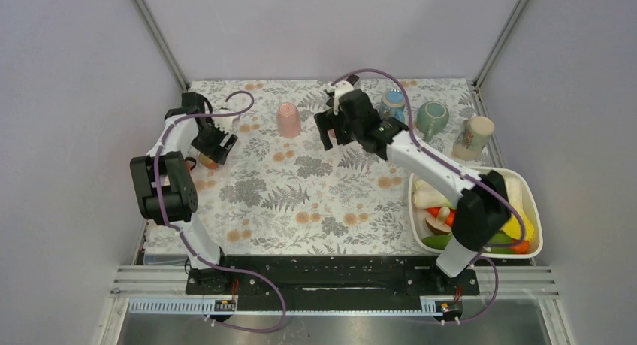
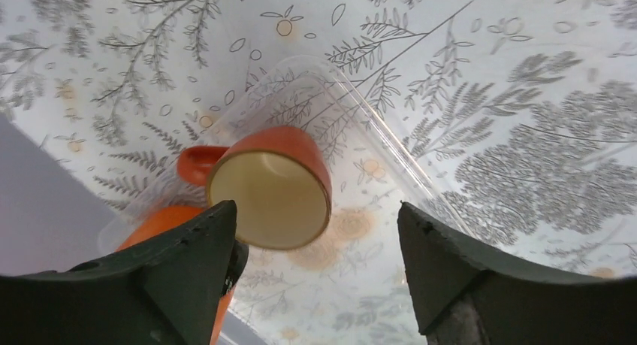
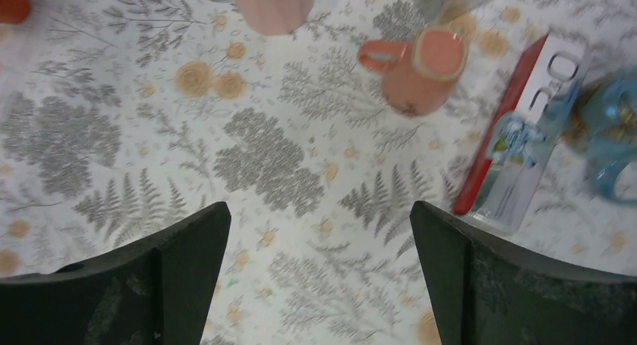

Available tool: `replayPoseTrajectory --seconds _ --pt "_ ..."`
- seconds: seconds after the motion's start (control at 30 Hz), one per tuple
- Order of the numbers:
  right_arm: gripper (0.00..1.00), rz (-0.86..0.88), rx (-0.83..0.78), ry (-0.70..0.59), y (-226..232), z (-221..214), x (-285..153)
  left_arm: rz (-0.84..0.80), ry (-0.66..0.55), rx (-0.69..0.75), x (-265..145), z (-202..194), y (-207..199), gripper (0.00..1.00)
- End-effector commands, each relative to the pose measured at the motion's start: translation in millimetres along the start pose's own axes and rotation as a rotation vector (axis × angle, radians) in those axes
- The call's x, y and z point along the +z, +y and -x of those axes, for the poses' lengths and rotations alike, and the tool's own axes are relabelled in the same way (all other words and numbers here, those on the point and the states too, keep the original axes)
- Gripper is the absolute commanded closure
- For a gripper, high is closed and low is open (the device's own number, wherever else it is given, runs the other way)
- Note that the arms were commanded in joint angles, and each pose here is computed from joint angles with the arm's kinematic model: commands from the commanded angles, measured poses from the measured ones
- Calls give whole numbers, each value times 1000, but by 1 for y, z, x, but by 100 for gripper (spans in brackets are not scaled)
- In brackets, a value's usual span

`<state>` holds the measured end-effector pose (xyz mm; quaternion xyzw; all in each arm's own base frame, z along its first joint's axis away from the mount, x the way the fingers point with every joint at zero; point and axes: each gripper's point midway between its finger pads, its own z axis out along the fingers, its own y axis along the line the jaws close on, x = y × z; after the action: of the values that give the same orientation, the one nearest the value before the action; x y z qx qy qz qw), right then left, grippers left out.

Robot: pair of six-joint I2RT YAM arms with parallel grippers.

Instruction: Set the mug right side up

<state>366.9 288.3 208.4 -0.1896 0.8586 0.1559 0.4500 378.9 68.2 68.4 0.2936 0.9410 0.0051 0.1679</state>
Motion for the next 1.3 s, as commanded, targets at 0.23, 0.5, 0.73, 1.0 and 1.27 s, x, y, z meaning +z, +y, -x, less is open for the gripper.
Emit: replayPoseTrajectory --seconds 0.23,0.5,0.73,1.0,1.27 --pt "0 163 -671 317 -61 2 88 -74 -265 -17 -80 39 -36 3" --pt "1 243 -708 413 -78 -19 149 -105 -319 -36 -83 36 -63 1" --pt "1 236 -769 463 -96 -42 169 -104 -334 -39 -89 35 -71 1" --pt "1 298 -749 400 -83 -43 182 -106 -378 -14 -105 44 -84 1" --pt "69 262 -769 443 -91 -51 181 -124 -424 -2 -131 55 -99 1"
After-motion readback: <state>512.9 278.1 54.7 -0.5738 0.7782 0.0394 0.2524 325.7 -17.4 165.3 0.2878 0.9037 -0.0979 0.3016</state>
